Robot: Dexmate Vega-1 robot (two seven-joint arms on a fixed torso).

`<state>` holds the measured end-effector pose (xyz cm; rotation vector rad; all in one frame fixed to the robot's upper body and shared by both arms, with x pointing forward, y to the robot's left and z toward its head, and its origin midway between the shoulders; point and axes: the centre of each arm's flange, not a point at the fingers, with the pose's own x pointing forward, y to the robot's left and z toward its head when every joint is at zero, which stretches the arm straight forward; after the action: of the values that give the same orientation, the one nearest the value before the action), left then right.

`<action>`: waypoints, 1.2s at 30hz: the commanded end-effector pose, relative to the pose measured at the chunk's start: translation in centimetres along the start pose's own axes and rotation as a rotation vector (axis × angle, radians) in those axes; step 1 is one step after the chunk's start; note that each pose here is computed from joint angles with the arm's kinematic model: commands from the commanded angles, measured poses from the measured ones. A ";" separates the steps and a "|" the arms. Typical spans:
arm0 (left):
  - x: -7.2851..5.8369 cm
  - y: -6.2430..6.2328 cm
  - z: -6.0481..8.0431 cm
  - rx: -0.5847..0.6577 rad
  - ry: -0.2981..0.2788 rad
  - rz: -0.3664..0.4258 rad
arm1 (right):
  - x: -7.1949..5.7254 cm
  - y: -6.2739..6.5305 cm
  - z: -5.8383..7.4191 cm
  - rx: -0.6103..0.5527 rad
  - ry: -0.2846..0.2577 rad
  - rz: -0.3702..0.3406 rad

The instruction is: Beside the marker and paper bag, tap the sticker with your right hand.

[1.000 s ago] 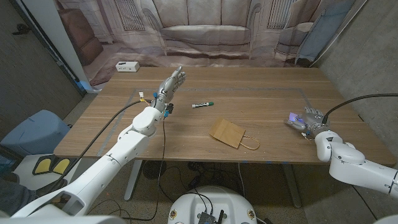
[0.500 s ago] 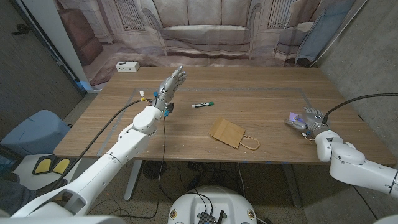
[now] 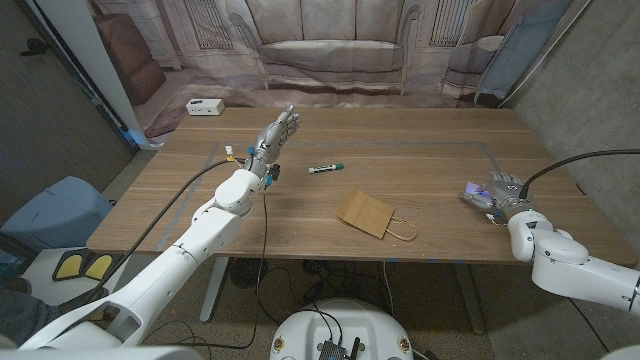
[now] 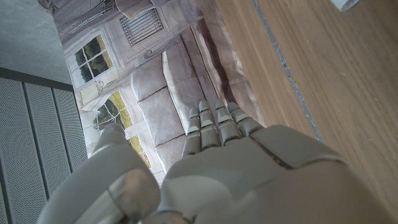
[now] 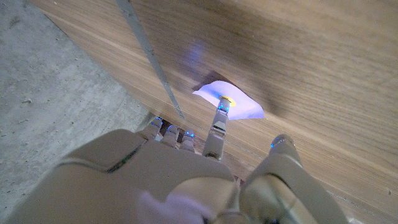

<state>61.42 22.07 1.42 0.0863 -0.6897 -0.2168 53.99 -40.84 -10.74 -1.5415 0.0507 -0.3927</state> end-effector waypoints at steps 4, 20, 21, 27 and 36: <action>0.0 0.0 -0.2 -0.005 0.002 -0.001 | -0.3 -0.9 -0.2 0.009 0.005 -0.041; 0.2 -0.1 -0.2 -0.006 0.002 -0.008 | -0.7 -1.4 -0.3 0.021 0.012 -0.060; 0.2 -0.1 -0.2 -0.006 0.001 -0.008 | -0.7 -1.4 -0.3 0.022 0.013 -0.060; 0.2 0.0 -0.2 -0.007 0.000 -0.008 | -0.9 -1.6 -0.3 0.022 0.013 -0.066; 0.3 0.1 -0.2 -0.007 -0.002 -0.008 | -1.3 -2.0 -0.3 0.036 0.013 -0.080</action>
<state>61.72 22.01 1.39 0.0838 -0.6888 -0.2265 52.73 -40.84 -9.42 -1.5214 0.0049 -0.4529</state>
